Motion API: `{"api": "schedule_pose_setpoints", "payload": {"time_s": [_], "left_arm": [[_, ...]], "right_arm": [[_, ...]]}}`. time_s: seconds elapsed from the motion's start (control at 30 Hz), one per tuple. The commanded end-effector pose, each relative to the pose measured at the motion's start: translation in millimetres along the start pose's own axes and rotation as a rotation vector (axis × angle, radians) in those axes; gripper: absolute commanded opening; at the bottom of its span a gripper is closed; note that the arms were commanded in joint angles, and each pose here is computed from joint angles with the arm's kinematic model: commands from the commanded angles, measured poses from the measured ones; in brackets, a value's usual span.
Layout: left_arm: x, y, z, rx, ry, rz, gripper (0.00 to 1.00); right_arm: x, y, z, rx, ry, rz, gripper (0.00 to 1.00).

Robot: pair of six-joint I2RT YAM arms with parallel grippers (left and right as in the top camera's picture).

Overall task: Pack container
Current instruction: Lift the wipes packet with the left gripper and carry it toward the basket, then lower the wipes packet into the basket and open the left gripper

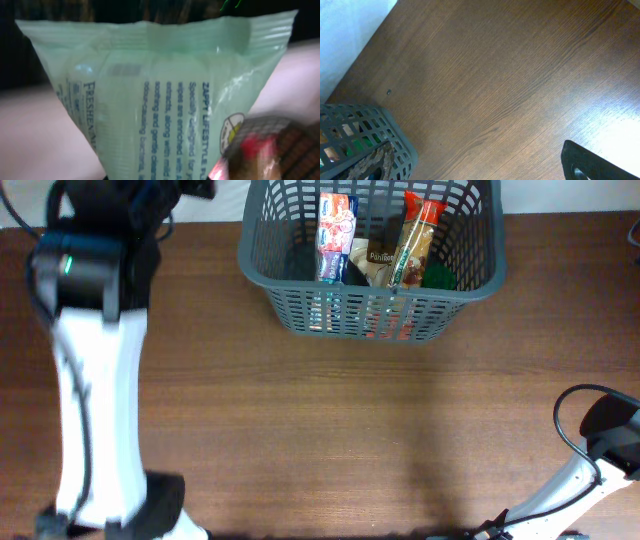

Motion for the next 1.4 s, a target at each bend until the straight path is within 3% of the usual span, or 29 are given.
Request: {"api": "schedule_pose_setpoints", "payload": {"time_s": [0.0,0.13,0.3,0.43,0.6,0.93,1.13,1.2,1.23,1.3,1.37], "left_arm": [[10,-7,-59,-0.099,0.066,-0.086,0.02],[-9,20,-114,-0.226,0.085,-0.077,0.02],[-49,80,-142,-0.260,0.067,-0.026,0.02],[-104,146,-140,-0.172,0.008,0.066,0.02],[-160,191,-132,-0.125,0.012,0.193,0.02],[-254,226,-118,-0.050,0.033,0.480,0.02],[-280,229,-114,-0.029,0.045,0.575,0.02],[-282,230,-114,-0.028,0.047,0.582,0.10],[-282,230,-114,-0.028,0.047,0.582,0.19],[-281,230,-114,-0.029,0.046,0.576,0.49],[-280,230,-115,-0.030,0.045,0.570,0.62]], "right_arm": [[-1,2,0,-0.015,-0.013,0.009,0.99],[-1,2,0,-0.015,-0.013,0.009,0.99],[-1,2,0,-0.015,-0.013,0.009,0.99],[-1,2,0,-0.015,-0.013,0.009,0.99],[-1,2,0,-0.015,-0.013,0.009,0.99],[-1,2,0,-0.015,-0.013,0.009,0.99],[-1,2,0,-0.015,-0.013,0.009,0.99],[-1,2,0,-0.015,-0.013,0.009,0.99],[-1,2,0,-0.015,-0.013,0.009,0.99],[-1,2,0,-0.015,-0.013,0.009,0.99],[-1,2,0,-0.015,-0.013,0.009,0.99]]}}
Point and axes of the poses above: each gripper's point midway between its finger pads, its own y axis out along the fingers, its own z axis along the line the jaws close on, x = y × z, the point moved 9 cm from there along -y, back along the fingers, and after that the axes turned 11 degrees about -y, right-handed, at the moved point
